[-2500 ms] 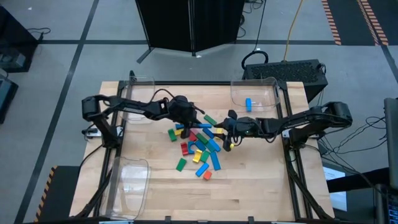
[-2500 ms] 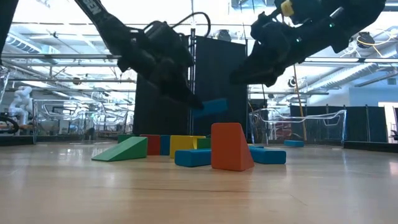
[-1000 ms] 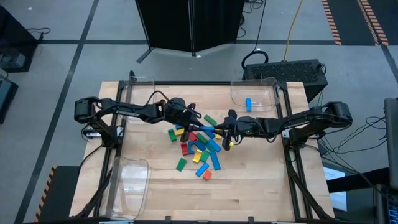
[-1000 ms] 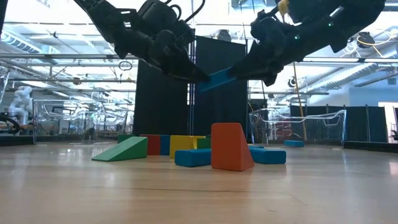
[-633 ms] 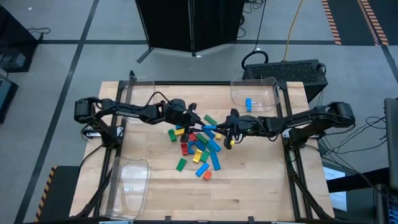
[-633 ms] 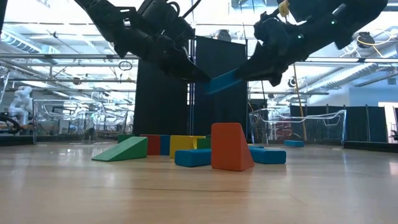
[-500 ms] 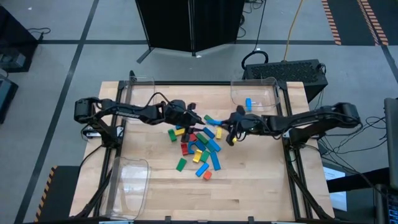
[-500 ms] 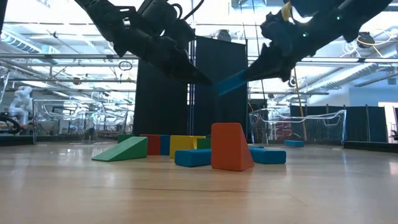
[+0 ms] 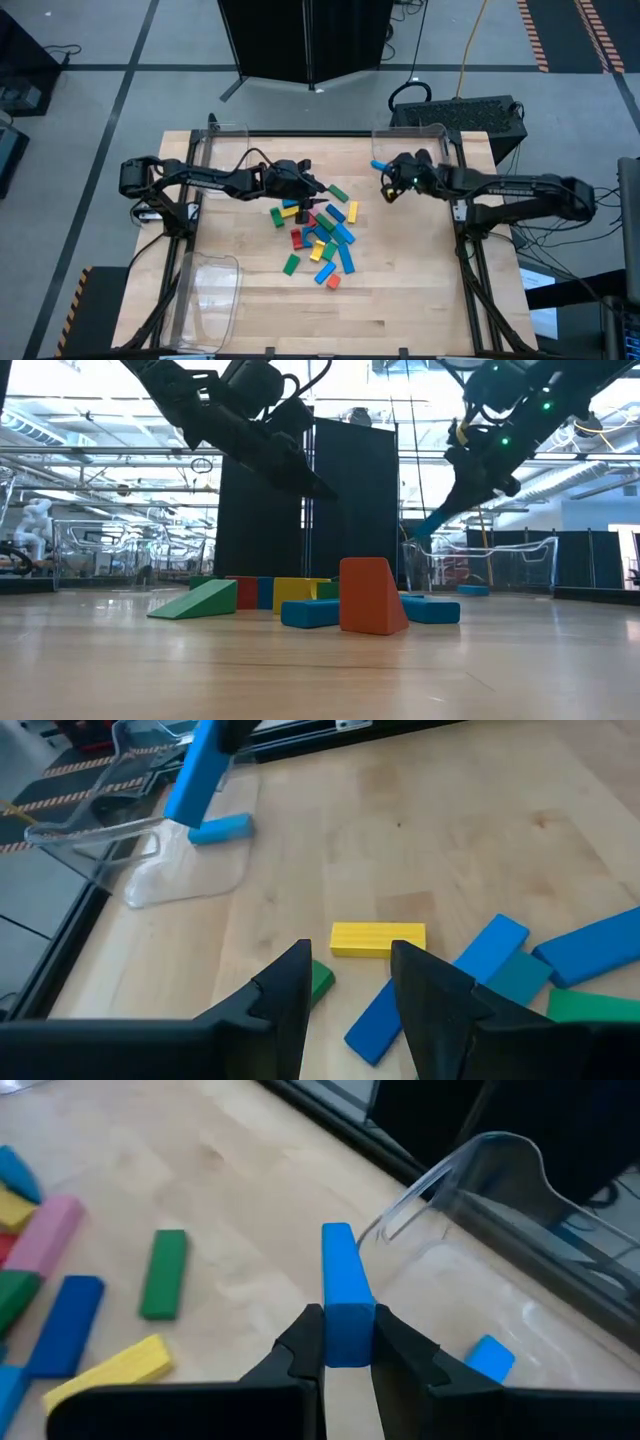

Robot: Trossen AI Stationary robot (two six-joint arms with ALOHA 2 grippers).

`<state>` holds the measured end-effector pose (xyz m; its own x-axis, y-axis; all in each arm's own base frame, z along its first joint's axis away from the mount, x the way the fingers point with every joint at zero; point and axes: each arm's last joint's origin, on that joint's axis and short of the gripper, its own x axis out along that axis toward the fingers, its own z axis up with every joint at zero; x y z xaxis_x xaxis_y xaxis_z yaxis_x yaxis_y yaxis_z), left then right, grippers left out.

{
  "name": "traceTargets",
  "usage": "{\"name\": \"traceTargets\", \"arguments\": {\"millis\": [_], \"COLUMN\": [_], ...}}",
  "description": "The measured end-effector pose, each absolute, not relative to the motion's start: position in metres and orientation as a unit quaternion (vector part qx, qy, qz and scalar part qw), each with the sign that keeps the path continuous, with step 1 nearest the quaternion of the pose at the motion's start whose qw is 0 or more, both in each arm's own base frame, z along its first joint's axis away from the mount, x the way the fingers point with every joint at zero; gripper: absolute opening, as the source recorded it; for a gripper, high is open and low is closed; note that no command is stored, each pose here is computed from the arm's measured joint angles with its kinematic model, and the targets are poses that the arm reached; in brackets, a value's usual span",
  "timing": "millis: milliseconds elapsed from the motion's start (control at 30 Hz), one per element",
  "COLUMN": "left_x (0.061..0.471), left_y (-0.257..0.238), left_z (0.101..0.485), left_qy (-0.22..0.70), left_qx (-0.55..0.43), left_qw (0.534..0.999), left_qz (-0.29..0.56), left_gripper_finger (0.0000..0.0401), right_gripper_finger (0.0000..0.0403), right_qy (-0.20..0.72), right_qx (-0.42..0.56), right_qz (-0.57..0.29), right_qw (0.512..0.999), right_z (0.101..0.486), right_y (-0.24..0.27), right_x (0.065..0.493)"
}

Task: Sort blocks by size
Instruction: Put the blue rectangular block into the top right transparent bin

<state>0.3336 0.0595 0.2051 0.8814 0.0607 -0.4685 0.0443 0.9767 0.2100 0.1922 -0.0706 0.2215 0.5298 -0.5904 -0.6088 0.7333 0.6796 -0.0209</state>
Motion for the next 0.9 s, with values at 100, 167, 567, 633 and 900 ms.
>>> {"name": "traceTargets", "arguments": {"millis": [100,167,567,633,900], "left_x": [0.334,0.334,0.333,0.333,0.333], "left_y": [0.059,0.059,0.06,0.06,0.06], "left_z": [0.205,0.205,0.204,0.204,0.204], "left_qy": [0.244,0.244,0.248,0.249,0.249], "left_qx": [0.108,0.108,0.108,0.108,0.108], "left_qw": [0.964,0.964,0.963,0.962,0.963], "left_qz": [0.004,0.004,0.009,0.009,0.009], "left_gripper_finger": [0.0141,0.0141,0.0141,0.0141,0.0141], "right_gripper_finger": [0.0042,0.0042,0.0042,0.0043,0.0043], "right_qy": [0.297,0.297,0.261,0.259,0.335], "right_qx": [0.116,0.119,0.1,0.084,0.078], "right_qz": [-0.397,-0.406,-0.387,-0.411,-0.503], "right_qw": [0.86,0.856,0.879,0.87,0.793], "right_z": [0.223,0.223,0.253,0.26,0.248], "right_y": [-0.079,-0.085,-0.092,-0.094,-0.12], "right_x": [0.188,0.186,0.189,0.188,0.169]}}
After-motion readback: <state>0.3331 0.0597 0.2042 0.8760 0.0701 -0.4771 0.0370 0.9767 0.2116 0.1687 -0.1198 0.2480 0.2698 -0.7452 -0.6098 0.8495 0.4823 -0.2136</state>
